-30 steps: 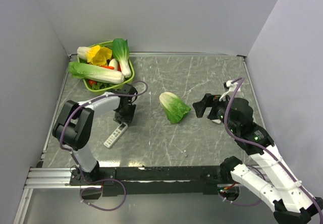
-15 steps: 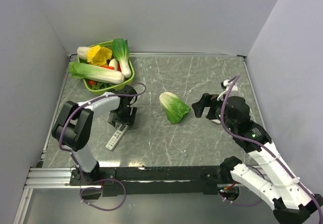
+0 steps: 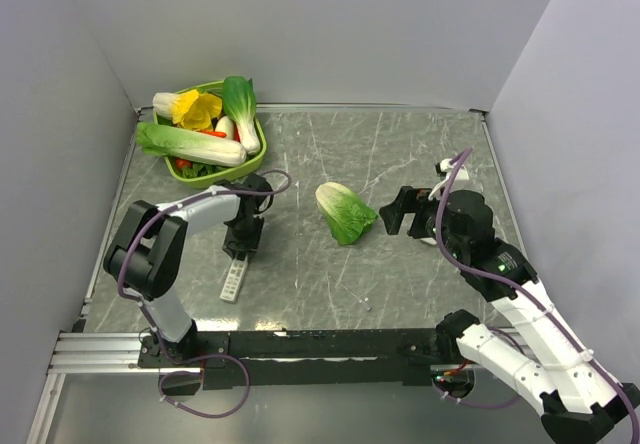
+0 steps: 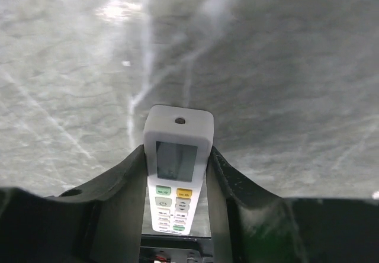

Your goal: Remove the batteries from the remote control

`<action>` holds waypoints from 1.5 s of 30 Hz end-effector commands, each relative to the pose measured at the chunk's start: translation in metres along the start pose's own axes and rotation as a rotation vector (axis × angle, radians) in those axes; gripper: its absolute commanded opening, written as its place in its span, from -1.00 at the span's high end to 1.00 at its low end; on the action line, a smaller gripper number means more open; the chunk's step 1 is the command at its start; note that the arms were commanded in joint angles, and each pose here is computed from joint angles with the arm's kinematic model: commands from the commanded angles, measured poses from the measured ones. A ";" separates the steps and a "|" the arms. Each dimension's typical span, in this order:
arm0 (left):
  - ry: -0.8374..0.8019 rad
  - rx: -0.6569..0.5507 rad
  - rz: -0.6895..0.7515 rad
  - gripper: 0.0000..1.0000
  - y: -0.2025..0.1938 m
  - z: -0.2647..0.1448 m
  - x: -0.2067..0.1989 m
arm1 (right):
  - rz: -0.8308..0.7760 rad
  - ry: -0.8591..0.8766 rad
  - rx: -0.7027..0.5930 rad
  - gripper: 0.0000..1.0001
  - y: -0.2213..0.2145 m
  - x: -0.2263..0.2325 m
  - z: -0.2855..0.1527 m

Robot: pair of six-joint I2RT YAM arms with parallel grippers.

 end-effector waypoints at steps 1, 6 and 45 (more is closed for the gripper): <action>-0.139 -0.005 0.028 0.78 -0.002 0.006 -0.023 | -0.058 0.168 -0.058 -1.00 0.007 0.014 -0.011; -0.524 -0.228 0.008 0.98 0.019 -0.065 -0.048 | -0.083 0.603 -0.191 -0.97 0.008 0.051 -0.016; -1.663 -0.655 0.090 -0.15 -0.024 -0.189 -0.045 | -0.064 0.968 -0.142 1.00 -0.024 0.134 0.065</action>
Point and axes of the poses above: each gripper's point midway between its finger pads, its own z axis out along the fingers, its own x axis along the line the jaws close on, y = z × x, the point moved 8 cm from there along -z, back along the fingers, and after that the axes turned 13 degrees about -z, right-handed, at the moved point
